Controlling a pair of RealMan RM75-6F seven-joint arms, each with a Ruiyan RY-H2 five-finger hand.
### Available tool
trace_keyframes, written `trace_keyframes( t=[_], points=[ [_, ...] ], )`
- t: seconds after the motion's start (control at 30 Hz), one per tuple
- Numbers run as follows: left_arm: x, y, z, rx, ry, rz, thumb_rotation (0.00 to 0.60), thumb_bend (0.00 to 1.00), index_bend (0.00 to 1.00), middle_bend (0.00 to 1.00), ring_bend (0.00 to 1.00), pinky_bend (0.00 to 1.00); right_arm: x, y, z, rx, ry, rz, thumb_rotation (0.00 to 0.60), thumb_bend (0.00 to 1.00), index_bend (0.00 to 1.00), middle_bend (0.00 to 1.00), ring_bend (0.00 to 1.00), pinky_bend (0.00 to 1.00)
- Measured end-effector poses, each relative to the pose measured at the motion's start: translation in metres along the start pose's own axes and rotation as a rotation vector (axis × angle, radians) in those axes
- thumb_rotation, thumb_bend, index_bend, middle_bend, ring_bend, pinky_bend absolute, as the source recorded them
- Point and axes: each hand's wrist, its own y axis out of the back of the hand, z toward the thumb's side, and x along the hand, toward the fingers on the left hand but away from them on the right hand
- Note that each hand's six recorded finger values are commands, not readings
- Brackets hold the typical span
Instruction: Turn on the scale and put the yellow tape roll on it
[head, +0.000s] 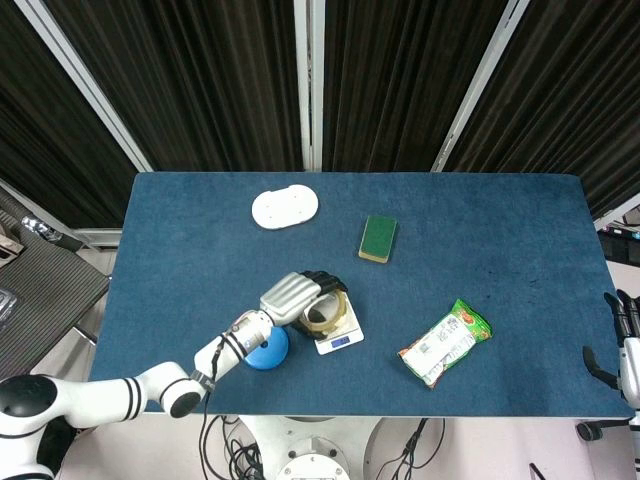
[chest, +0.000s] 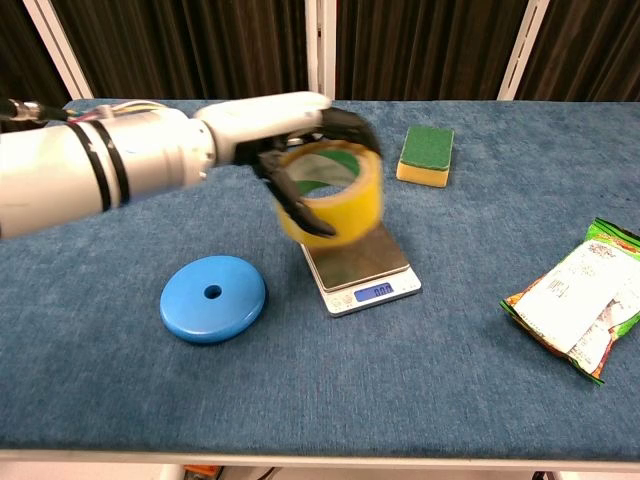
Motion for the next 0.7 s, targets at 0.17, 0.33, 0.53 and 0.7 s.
trace_keyframes(
  t=[0.17, 0.33, 0.53, 0.7],
  points=[
    [0.013, -0.021, 0.011, 0.031, -0.019, -0.025, 0.6, 0.23, 0.26, 0.3, 0.17, 0.41, 0.002, 0.001, -0.001, -0.004, 0.003, -0.004, 0.6, 0.29, 0.0, 0.0, 0.0, 0.0],
    [0.025, -0.036, 0.001, 0.057, 0.019, -0.035, 0.6, 0.23, 0.26, 0.29, 0.17, 0.4, 0.003, 0.002, -0.007, -0.006, -0.007, -0.005, 0.6, 0.29, 0.0, 0.0, 0.0, 0.0],
    [0.028, -0.041, -0.008, 0.055, 0.039, -0.051, 0.6, 0.22, 0.22, 0.23, 0.1, 0.34, 0.0, -0.002, -0.01, -0.011, -0.012, 0.011, 0.6, 0.29, 0.0, 0.0, 0.0, 0.0],
    [0.028, -0.039, -0.009, 0.058, 0.026, -0.037, 0.6, 0.2, 0.14, 0.09, 0.0, 0.22, -0.001, -0.004, -0.008, -0.008, -0.007, 0.014, 0.6, 0.29, 0.0, 0.0, 0.0, 0.0]
  ],
)
